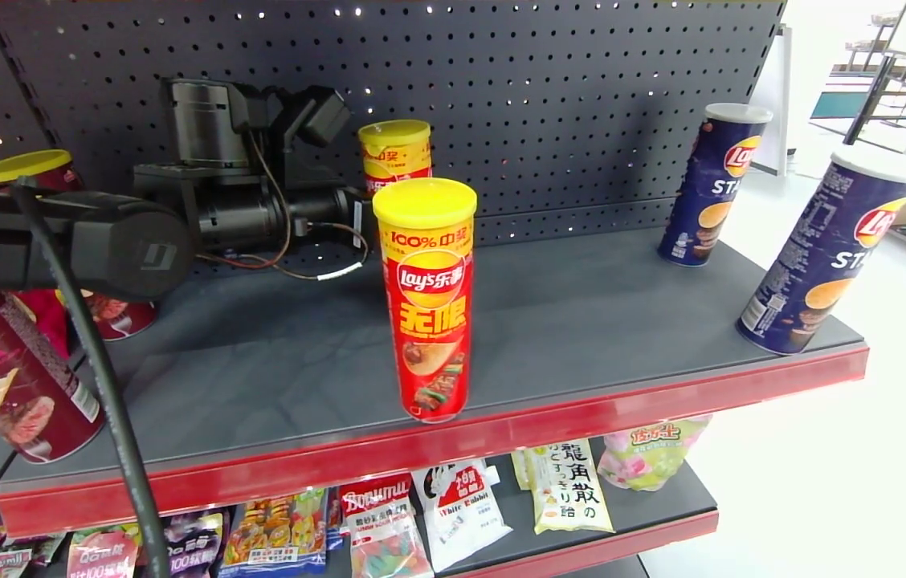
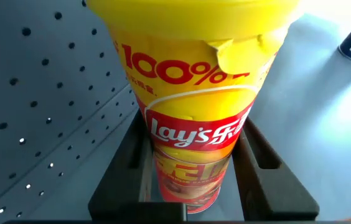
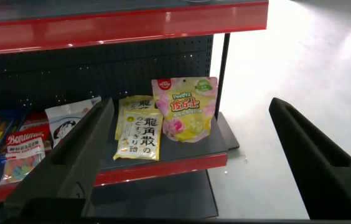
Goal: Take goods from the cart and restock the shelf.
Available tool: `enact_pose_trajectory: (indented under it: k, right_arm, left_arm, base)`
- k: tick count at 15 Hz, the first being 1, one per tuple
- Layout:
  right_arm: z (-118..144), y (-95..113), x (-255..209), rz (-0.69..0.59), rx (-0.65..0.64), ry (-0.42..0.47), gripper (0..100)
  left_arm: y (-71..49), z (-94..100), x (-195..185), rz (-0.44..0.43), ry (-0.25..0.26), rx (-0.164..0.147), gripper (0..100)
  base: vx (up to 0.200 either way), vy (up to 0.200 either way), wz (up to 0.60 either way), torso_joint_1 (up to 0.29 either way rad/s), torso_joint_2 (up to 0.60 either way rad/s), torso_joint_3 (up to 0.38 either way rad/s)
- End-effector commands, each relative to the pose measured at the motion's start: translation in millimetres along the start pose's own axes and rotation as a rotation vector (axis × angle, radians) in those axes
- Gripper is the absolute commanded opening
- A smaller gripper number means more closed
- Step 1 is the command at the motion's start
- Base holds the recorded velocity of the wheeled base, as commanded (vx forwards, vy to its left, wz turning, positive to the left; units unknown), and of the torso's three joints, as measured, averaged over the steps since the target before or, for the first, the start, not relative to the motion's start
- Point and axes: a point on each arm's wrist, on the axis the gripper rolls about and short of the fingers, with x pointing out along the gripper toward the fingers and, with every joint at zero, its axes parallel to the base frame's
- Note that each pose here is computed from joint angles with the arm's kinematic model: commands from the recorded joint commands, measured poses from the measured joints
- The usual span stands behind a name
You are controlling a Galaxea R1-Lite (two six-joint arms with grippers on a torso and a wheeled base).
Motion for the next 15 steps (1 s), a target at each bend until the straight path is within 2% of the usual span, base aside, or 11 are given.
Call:
enact_pose_trajectory:
  k: [1, 7, 9, 11, 15]
  right_arm:
    - [0.0, 0.0, 0.1, 0.001, 0.000, 0.002, 100]
    - [0.0, 0.0, 0.1, 0.001, 0.000, 0.002, 100]
    - [0.0, 0.0, 0.1, 0.001, 0.000, 0.002, 100]
    - [0.0, 0.0, 0.1, 0.001, 0.000, 0.002, 100]
    - [0.0, 0.0, 0.1, 0.001, 0.000, 0.002, 100]
  left_arm:
    - [-1.5, 0.9, -0.8, -0.002, -0.003, 0.002, 0]
    - [-10.7, -0.2, 5.1, -0.031, 0.001, 0.006, 0]
    - [-10.3, -3.2, 6.9, -0.031, 0.009, 0.035, 0]
    - [-10.1, -3.8, 7.3, -0.031, 0.010, 0.048, 0]
    - [-10.4, -4.6, 6.9, -0.031, 0.013, 0.046, 0]
  base:
    - [0.000, 0.000, 0.00, 0.000, 0.00, 0.000]
    - [0.000, 0.000, 0.00, 0.000, 0.00, 0.000]
    - [0.000, 0.000, 0.00, 0.000, 0.00, 0.000]
    - [0.000, 0.000, 0.00, 0.000, 0.00, 0.000]
    - [0.000, 0.000, 0.00, 0.000, 0.00, 0.000]
